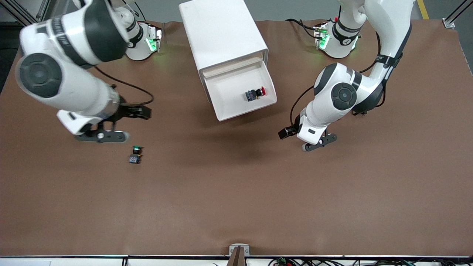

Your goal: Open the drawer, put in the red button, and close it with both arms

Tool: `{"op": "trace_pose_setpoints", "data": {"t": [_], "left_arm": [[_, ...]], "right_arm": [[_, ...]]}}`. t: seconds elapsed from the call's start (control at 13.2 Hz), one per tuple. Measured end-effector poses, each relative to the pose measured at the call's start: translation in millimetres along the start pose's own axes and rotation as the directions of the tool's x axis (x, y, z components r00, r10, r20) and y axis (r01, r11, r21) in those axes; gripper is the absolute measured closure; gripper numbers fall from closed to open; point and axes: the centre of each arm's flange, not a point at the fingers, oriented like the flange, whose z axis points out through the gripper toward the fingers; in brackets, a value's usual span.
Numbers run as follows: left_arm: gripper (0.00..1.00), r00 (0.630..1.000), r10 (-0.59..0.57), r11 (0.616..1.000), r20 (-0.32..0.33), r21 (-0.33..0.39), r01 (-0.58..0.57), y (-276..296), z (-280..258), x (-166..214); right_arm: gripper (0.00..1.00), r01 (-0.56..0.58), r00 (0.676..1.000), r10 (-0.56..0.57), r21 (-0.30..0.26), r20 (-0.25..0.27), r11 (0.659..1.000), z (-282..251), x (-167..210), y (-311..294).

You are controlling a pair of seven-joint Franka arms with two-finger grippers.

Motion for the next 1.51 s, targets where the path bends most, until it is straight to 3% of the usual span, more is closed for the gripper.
{"op": "trace_pose_setpoints", "data": {"t": [0.45,0.68,1.13,1.36,1.51], "left_arm": [[0.00,1.000,0.002,1.000,0.001,0.001,-0.002,0.8,0.5,-1.1],[0.00,1.000,0.011,1.000,0.010,0.007,-0.011,2.6,6.4,-5.3],[0.00,0.996,0.057,0.997,0.074,0.041,-0.060,23.4,47.6,-38.2],[0.00,0.994,0.056,0.996,0.093,0.060,-0.062,39.3,59.2,-64.9],[0.00,0.994,0.049,0.996,0.102,0.074,-0.056,48.5,65.0,-82.4]], "right_arm": [[0.00,0.091,0.994,-0.084,-0.095,0.072,0.991,-0.7,15.2,138.3],[0.00,0.092,0.993,-0.083,-0.100,0.089,0.991,1.5,17.4,177.1],[0.00,0.070,0.995,-0.055,-0.176,0.088,0.982,-24.4,2.1,187.1],[0.00,0.068,0.996,-0.059,-0.165,0.060,0.984,-49.5,-13.0,184.0],[0.00,0.085,0.995,-0.078,-0.118,0.063,0.989,-52.6,-18.2,177.8]]}}
